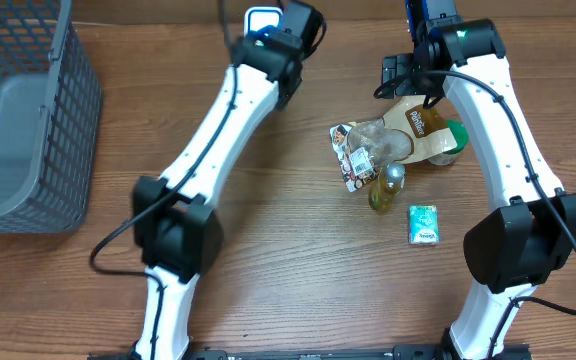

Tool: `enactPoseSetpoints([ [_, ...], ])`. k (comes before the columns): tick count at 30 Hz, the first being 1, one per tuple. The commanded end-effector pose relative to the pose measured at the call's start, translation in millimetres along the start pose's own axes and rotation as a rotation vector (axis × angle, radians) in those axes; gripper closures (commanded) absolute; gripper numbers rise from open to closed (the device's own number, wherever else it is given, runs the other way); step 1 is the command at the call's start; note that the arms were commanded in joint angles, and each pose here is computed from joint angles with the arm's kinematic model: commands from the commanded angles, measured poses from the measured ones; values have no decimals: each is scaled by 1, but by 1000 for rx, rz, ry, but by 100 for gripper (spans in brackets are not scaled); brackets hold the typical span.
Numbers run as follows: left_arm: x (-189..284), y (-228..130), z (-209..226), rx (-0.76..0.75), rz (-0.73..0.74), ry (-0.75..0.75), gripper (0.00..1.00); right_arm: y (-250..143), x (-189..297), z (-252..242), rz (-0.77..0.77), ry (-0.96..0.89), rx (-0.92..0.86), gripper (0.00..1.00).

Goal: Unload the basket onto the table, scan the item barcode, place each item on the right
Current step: 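Lower the wipes pack below the scanner and release the left gripper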

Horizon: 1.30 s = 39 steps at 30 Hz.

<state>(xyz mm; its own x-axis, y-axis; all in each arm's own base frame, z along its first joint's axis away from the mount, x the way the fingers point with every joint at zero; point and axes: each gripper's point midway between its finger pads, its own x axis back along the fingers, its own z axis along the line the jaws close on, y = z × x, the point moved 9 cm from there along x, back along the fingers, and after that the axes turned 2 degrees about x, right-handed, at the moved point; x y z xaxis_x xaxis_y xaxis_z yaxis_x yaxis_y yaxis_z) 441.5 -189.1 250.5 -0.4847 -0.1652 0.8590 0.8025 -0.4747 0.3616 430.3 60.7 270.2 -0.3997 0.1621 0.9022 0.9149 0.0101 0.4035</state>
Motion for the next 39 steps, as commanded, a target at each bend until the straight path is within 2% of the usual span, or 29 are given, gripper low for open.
enactPoseSetpoints([
  [1, 7, -14, -16, 346, 119, -280, 96, 1, -1, -2, -3, -15, -9, 0],
  [4, -5, -36, -25, 452, 276, -251, 96, 1, -1, -2, -3, -15, -9, 0],
  [7, -20, -57, -41, 487, 390, -227, 95, 1, -1, -2, -3, -15, -9, 0],
  [10, -30, -74, -59, 490, 482, -270, 95, 1, -1, -2, -3, -15, -9, 0],
  [15, -44, -90, -75, 474, 542, -304, 84, 1, -1, -2, -3, -15, -9, 0],
  [16, -46, -92, -78, 474, 547, -315, 78, 1, -1, -2, -3, -15, -9, 0],
  [17, -50, -95, -82, 476, 557, -336, 62, 1, -1, -2, -3, -15, -9, 0],
  [18, -50, -95, -82, 476, 557, -336, 52, 1, -1, -2, -3, -15, -9, 0],
  [19, -50, -95, -83, 475, 557, -336, 37, 1, -1, -2, -3, -15, -9, 0],
  [20, -50, -95, -83, 475, 557, -337, 26, 1, -1, -2, -3, -15, -9, 0],
  [21, -49, -95, -83, 472, 557, -346, 21, 1, -1, -2, -3, -15, -9, 0],
  [32, -14, -77, -61, 469, 469, -411, 18, 1, -1, -2, -3, -15, -9, 0],
  [34, -5, -75, -54, 475, 436, -398, 13, 1, -1, -2, -3, -15, -9, 0],
  [35, -2, -74, -49, 477, 420, -375, 0, 1, -1, -2, -3, -15, -9, 0],
  [39, 0, -77, -38, 471, 404, -289, 0, 1, -1, -2, -3, -15, -9, 0],
])
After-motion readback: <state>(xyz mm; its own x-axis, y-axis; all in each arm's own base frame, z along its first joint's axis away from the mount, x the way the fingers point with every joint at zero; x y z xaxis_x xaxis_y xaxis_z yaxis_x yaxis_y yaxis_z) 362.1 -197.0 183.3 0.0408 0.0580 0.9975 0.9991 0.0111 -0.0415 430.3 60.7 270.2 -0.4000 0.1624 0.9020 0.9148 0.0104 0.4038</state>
